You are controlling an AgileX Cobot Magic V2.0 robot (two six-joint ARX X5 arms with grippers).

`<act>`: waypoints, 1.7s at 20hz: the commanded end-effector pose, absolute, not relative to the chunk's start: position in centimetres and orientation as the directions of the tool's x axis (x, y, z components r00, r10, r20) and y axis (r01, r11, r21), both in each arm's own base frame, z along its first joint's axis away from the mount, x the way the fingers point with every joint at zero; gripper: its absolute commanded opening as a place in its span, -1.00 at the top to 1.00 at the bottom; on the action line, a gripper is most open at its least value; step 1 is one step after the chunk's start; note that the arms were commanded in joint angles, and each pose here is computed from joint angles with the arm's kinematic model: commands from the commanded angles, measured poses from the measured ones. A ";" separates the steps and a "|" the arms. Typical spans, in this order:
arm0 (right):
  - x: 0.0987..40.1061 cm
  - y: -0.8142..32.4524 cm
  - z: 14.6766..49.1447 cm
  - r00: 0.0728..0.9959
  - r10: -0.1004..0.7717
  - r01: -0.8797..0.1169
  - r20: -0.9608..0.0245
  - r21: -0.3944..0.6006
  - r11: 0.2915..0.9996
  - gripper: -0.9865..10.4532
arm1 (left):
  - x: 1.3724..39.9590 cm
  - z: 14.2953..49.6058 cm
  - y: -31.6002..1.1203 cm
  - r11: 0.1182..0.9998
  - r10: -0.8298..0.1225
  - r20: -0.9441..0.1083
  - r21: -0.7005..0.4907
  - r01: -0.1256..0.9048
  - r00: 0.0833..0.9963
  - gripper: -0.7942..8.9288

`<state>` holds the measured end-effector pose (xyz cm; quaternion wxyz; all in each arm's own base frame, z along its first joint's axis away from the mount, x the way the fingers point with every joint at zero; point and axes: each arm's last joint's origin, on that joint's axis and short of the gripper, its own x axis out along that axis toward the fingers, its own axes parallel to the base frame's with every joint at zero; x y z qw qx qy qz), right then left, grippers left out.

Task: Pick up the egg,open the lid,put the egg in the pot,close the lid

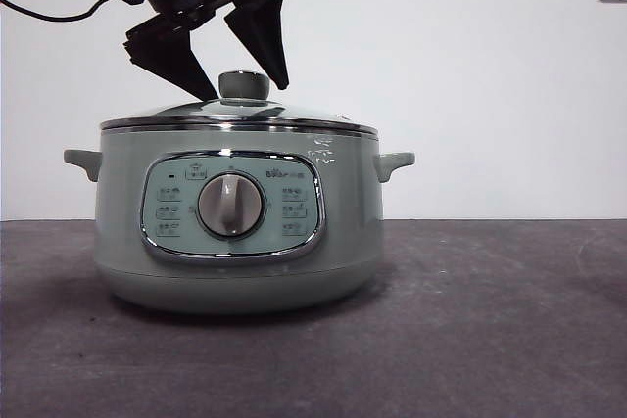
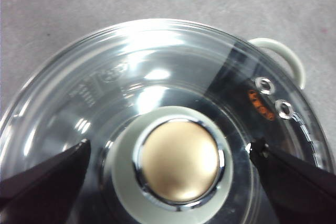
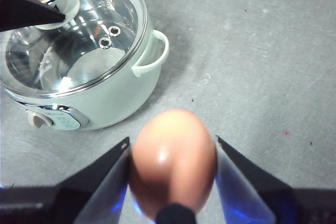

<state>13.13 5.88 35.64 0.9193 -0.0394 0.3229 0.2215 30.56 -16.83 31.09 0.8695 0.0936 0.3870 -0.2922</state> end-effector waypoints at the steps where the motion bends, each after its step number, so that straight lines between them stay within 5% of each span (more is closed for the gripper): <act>1: 13.1 5.9 35.7 0.699 0.383 -0.434 -0.604 0.069 0.898 0.86 | 30.5 30.9 -17.1 0.810 -0.439 -0.730 -0.069 0.582 0.524 0.43; 5: 13.1 5.9 35.7 0.698 0.383 -0.434 -0.605 0.069 0.898 0.86 | 30.4 30.9 -17.1 0.810 -0.436 -0.737 -0.070 0.582 0.516 0.86; 14: 13.2 5.9 35.7 0.698 0.384 -0.434 -0.605 0.069 0.898 0.86 | 29.8 31.7 -16.7 0.810 -0.440 -0.728 -0.068 0.583 0.526 0.85; 24: 14.3 6.5 35.8 0.705 0.421 -0.460 -0.570 0.084 0.884 0.86 | 26.0 37.0 -14.0 0.819 -0.473 -0.616 -0.044 0.572 0.630 0.85; 34: 22.4 15.5 34.4 0.584 0.603 -0.643 -0.543 0.144 0.752 0.86 | 14.6 43.1 -7.4 0.855 -0.442 -0.523 0.001 0.519 0.729 0.85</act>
